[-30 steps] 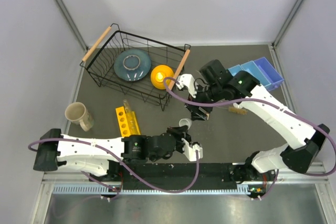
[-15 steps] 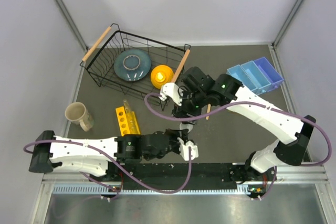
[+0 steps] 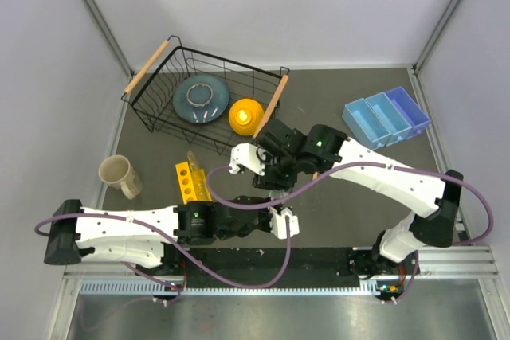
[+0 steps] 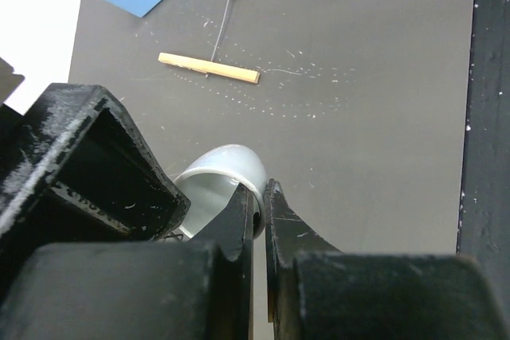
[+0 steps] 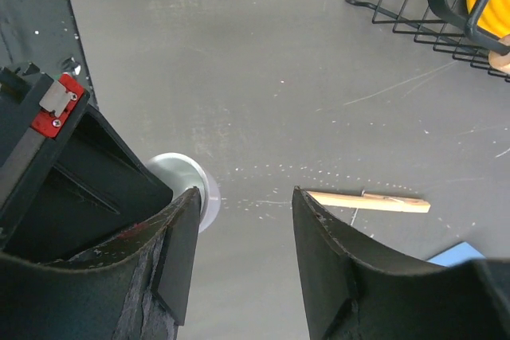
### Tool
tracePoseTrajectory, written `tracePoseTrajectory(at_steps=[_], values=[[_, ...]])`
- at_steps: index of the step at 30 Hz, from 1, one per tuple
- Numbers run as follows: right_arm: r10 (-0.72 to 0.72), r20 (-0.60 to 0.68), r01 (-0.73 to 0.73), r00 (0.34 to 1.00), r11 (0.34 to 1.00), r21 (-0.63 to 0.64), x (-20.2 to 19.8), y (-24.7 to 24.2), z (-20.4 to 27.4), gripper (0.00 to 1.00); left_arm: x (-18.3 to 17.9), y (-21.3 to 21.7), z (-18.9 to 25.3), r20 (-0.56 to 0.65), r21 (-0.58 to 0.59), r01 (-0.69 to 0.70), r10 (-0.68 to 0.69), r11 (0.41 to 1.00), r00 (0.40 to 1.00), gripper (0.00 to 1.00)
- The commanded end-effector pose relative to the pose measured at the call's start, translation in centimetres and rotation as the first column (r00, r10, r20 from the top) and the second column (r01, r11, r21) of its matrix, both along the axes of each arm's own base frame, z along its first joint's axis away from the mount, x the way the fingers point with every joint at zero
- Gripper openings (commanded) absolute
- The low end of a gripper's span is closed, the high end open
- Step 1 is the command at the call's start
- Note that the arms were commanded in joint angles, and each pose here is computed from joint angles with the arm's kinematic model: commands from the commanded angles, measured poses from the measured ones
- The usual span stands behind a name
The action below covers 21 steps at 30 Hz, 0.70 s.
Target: Organize the chemistry lab equipment
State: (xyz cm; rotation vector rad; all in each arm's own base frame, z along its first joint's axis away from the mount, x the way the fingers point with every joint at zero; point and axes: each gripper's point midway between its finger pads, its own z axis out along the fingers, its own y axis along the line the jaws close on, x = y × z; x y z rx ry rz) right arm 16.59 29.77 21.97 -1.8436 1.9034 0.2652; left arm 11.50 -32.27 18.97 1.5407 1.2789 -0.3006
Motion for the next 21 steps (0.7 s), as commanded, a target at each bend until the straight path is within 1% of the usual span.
tracePoseTrajectory(at_steps=[1,6,13,18,20,21], values=[[0.01,0.12,0.007,0.993,0.99,-0.144,1.4,-2.1,-1.2,0.49,0.0,-0.2,2.0,-0.033,-0.064,-0.018,0.015,0.998,0.999,0.0],[0.023,0.158,0.01,0.987,0.979,-0.206,1.7,-2.7,-2.0,0.5,0.3,0.2,1.4,-0.058,-0.029,-0.047,0.045,0.998,0.997,0.0],[0.029,0.139,0.005,0.99,0.972,-0.234,1.5,-3.0,-2.7,0.53,0.8,0.9,1.3,-0.055,-0.018,-0.087,0.086,0.996,0.995,0.0],[0.036,0.118,-0.005,0.992,0.967,-0.256,1.1,-3.0,-3.3,0.49,1.1,1.0,1.6,-0.045,-0.02,-0.101,0.1,0.995,0.994,0.0],[0.037,0.105,-0.009,0.994,0.966,-0.257,0.9,-3.1,-3.4,0.49,1.2,1.0,1.8,-0.039,-0.021,-0.106,0.105,0.994,0.994,0.0],[0.038,0.101,-0.011,0.994,0.966,-0.257,0.8,-3.0,-3.5,0.51,1.2,1.1,1.8,-0.037,-0.021,-0.107,0.106,0.994,0.994,0.0]])
